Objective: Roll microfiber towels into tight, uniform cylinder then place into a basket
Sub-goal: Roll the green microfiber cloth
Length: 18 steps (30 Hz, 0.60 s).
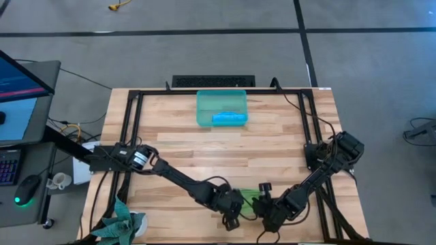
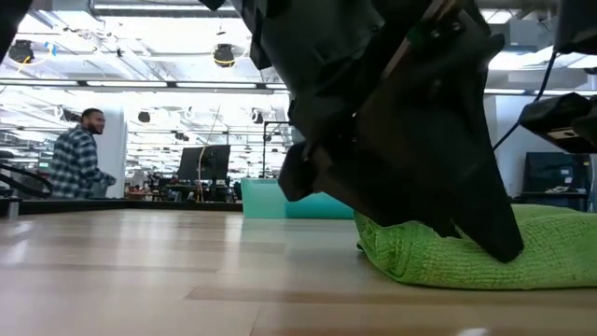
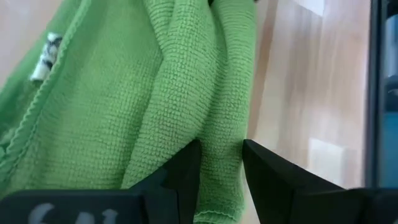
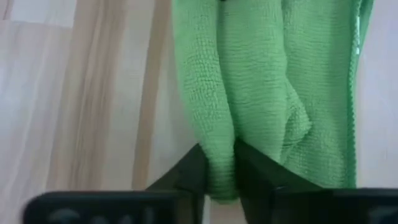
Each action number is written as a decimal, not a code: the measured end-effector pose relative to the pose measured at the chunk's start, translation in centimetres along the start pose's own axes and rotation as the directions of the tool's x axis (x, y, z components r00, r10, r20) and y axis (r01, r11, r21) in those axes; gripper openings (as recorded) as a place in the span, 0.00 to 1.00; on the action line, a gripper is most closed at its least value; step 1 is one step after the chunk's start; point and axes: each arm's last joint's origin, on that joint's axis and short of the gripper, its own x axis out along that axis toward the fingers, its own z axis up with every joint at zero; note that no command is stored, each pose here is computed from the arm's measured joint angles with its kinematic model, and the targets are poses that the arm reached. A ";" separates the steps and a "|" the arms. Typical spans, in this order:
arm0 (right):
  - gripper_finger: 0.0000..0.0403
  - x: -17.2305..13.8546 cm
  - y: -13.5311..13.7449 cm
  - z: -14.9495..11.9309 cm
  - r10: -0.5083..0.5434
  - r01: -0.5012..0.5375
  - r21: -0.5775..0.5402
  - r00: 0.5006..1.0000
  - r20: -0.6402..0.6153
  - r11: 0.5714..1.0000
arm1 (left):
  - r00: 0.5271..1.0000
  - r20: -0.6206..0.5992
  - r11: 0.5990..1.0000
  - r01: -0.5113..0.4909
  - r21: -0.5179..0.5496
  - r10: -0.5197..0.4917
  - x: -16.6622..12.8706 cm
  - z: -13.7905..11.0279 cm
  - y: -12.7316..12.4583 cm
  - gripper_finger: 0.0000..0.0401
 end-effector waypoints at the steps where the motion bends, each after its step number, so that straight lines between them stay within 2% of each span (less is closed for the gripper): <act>1: 0.22 0.0 0.0 0.0 -0.001 0.001 0.007 1.000 -0.001 1.000 | 1.000 0.010 0.999 -0.012 0.033 0.011 0.0 -0.1 -0.1 0.30; 7: 0.04 0.0 0.0 0.0 0.013 -0.013 0.026 1.000 0.002 1.000 | 0.995 0.068 0.975 -0.090 0.204 0.077 -0.1 -0.8 -0.7 0.30; 12: 0.05 0.0 0.1 -0.1 0.019 -0.019 0.077 1.000 -0.001 0.997 | 0.983 0.121 0.949 -0.165 0.268 0.137 -0.3 -1.1 -0.9 0.30; 15: 0.06 -0.2 0.2 -0.1 0.030 -0.030 0.079 1.000 -0.002 0.996 | 0.982 0.115 0.939 -0.177 0.294 0.149 -0.5 -1.0 -1.1 0.30; 18: 0.03 -0.5 0.1 -0.1 0.042 -0.042 0.082 0.999 -0.002 0.996 | 0.979 0.109 0.932 -0.197 0.305 0.171 -1.1 -0.9 -1.5 0.30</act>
